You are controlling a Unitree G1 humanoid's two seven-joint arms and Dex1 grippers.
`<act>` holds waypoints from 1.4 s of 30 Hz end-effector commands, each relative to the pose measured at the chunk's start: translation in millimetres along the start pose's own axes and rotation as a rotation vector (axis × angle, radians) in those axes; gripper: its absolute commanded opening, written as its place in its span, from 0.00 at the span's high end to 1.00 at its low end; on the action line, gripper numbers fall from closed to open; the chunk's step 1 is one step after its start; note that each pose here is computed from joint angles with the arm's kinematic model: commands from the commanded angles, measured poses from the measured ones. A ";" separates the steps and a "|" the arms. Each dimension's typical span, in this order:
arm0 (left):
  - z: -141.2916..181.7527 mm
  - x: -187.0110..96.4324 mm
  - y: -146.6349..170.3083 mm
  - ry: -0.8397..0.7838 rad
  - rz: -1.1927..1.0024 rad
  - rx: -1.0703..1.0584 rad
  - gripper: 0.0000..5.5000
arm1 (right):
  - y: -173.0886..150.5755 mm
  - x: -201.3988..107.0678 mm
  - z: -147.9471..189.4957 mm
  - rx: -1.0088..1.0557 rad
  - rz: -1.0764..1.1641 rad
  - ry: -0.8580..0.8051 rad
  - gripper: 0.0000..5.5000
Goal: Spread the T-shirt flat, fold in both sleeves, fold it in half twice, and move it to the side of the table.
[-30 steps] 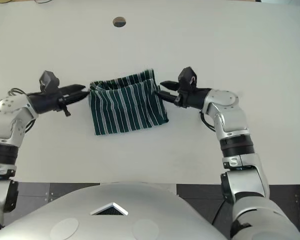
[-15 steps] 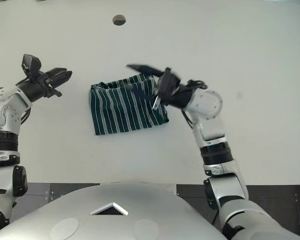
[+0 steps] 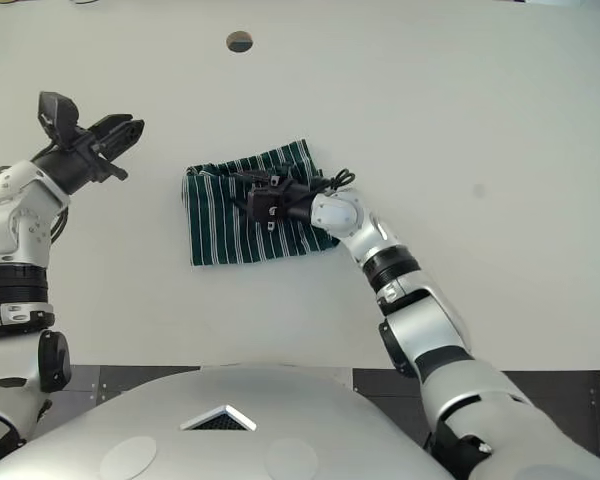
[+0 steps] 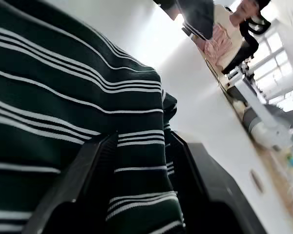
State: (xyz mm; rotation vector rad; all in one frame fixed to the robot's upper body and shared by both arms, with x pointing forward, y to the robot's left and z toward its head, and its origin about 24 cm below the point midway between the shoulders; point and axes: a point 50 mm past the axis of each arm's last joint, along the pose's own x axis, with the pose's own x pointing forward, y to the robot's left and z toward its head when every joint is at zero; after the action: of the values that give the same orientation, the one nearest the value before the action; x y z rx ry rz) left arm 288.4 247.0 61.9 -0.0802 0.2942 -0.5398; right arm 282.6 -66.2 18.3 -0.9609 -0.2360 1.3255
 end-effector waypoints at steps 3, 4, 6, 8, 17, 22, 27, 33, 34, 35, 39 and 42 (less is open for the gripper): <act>5.5 0.6 -3.8 -0.071 0.028 -0.004 0.77 | -33.1 -148.9 -84.2 -0.226 0.372 0.653 0.64; 6.0 1.7 -5.4 -0.091 0.028 -0.010 0.77 | -51.7 -180.7 -88.6 -0.252 0.344 0.771 0.64; 8.3 4.6 -11.4 -0.135 0.012 -0.006 0.77 | -74.2 -243.3 -92.2 -0.266 0.301 1.012 0.64; 13.6 7.1 -19.9 -0.193 -0.009 0.004 0.77 | -77.6 -288.1 -93.5 -0.246 0.287 1.203 0.64; 66.8 51.7 -21.1 -0.562 0.326 0.020 0.77 | -161.1 -192.1 -62.8 -0.079 -0.933 0.584 0.64; 112.7 72.2 -26.8 -0.787 0.584 0.081 0.77 | -183.2 -109.5 -33.8 0.704 -1.329 -0.143 0.64; 123.1 50.9 -30.8 -0.920 0.687 0.241 0.77 | -164.7 -67.2 -11.5 0.625 -1.345 -0.183 0.64; 112.7 41.7 -52.5 -0.949 0.597 0.412 0.77 | -152.3 -76.2 -10.0 0.627 -1.459 -0.159 0.64; 112.4 40.4 -54.3 -0.953 0.598 0.423 0.77 | -150.7 -76.1 -10.0 0.624 -1.454 -0.152 0.64; 112.3 39.8 -55.5 -0.954 0.597 0.425 0.77 | -149.5 -76.1 -9.7 0.623 -1.452 -0.147 0.64; 108.3 42.3 -58.0 -0.937 0.587 0.413 0.77 | -150.1 -78.3 -0.2 0.592 -1.442 -0.175 0.64; 106.7 45.9 -58.0 -0.923 0.581 0.401 0.77 | -154.1 -81.5 5.3 0.574 -1.433 -0.191 0.64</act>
State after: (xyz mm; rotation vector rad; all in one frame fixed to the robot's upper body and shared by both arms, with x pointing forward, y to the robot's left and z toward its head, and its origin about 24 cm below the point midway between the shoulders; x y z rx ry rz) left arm 326.6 175.0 163.9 0.1531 -0.7025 0.0624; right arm 366.7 -127.3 153.2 -0.0148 -0.5074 0.0812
